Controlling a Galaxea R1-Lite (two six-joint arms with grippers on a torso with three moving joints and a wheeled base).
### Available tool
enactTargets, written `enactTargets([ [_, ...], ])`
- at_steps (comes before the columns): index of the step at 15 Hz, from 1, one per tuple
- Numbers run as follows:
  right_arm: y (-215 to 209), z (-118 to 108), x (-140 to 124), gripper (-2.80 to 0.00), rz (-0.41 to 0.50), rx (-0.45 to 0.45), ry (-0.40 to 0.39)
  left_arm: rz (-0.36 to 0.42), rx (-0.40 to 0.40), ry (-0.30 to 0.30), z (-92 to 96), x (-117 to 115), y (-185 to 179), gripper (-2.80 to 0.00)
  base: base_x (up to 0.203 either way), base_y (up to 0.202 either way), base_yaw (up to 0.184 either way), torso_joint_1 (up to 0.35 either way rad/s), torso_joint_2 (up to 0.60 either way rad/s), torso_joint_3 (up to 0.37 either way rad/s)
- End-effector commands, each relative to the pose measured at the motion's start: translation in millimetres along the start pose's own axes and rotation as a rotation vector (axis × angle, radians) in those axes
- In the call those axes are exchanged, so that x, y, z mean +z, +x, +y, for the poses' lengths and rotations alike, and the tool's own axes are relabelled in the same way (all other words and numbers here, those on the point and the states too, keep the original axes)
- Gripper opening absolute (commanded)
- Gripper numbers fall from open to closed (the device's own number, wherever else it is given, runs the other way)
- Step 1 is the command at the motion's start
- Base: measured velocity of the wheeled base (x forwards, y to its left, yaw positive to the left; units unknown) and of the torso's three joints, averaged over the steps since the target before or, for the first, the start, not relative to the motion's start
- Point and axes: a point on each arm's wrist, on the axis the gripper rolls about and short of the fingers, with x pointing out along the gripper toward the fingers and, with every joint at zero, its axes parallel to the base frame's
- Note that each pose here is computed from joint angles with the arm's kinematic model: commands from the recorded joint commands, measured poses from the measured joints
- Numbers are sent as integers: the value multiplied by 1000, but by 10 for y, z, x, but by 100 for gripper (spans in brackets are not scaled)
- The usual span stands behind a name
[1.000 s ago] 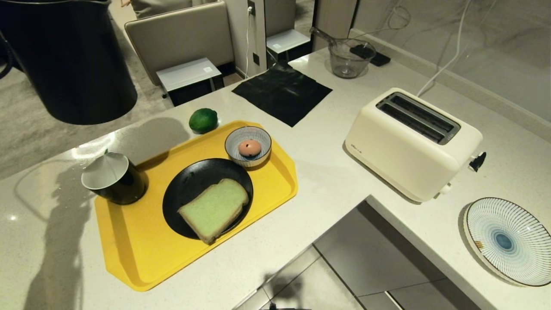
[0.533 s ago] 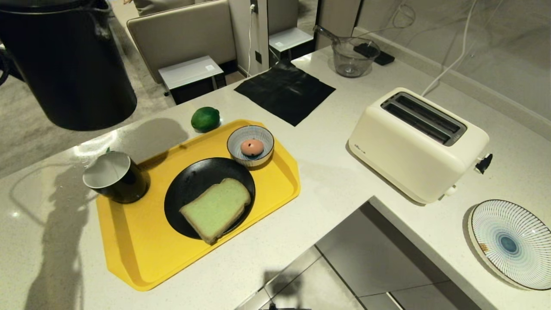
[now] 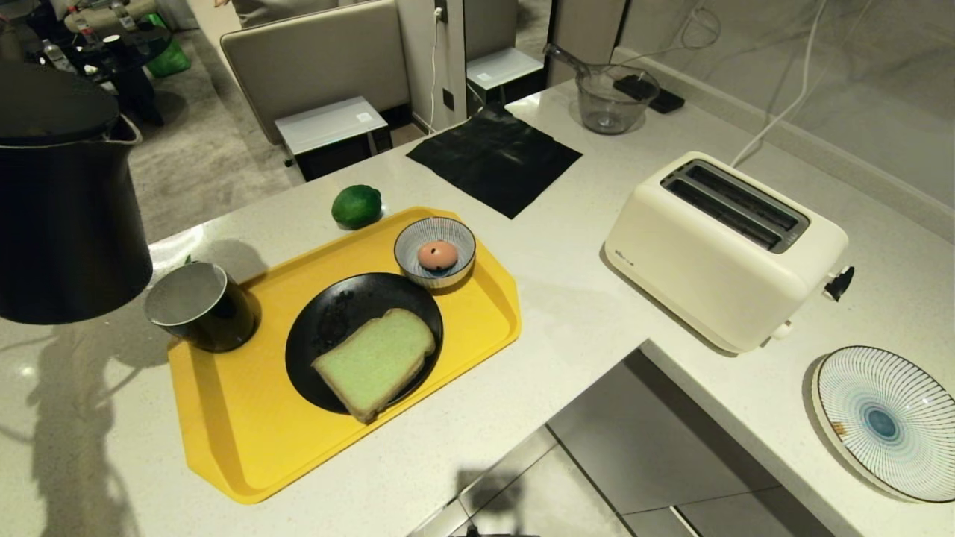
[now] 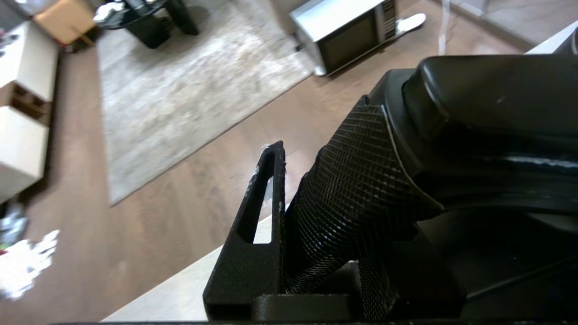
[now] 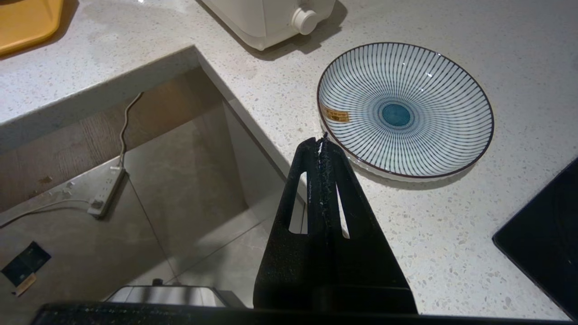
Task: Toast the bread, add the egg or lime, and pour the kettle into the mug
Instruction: Pour water into a cup
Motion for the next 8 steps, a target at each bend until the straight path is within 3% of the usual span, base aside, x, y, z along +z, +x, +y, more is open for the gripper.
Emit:
enactTargets([
  [1,17,-2,-72,-280,27,0,0,21,51,19,135,-48,-45,-280,0,0,0,0,0,0],
  [8,17,-1,-72,-280,27,2,-5,99,100,29,390,-289,-260,-280,0,0,0,0,0,0],
])
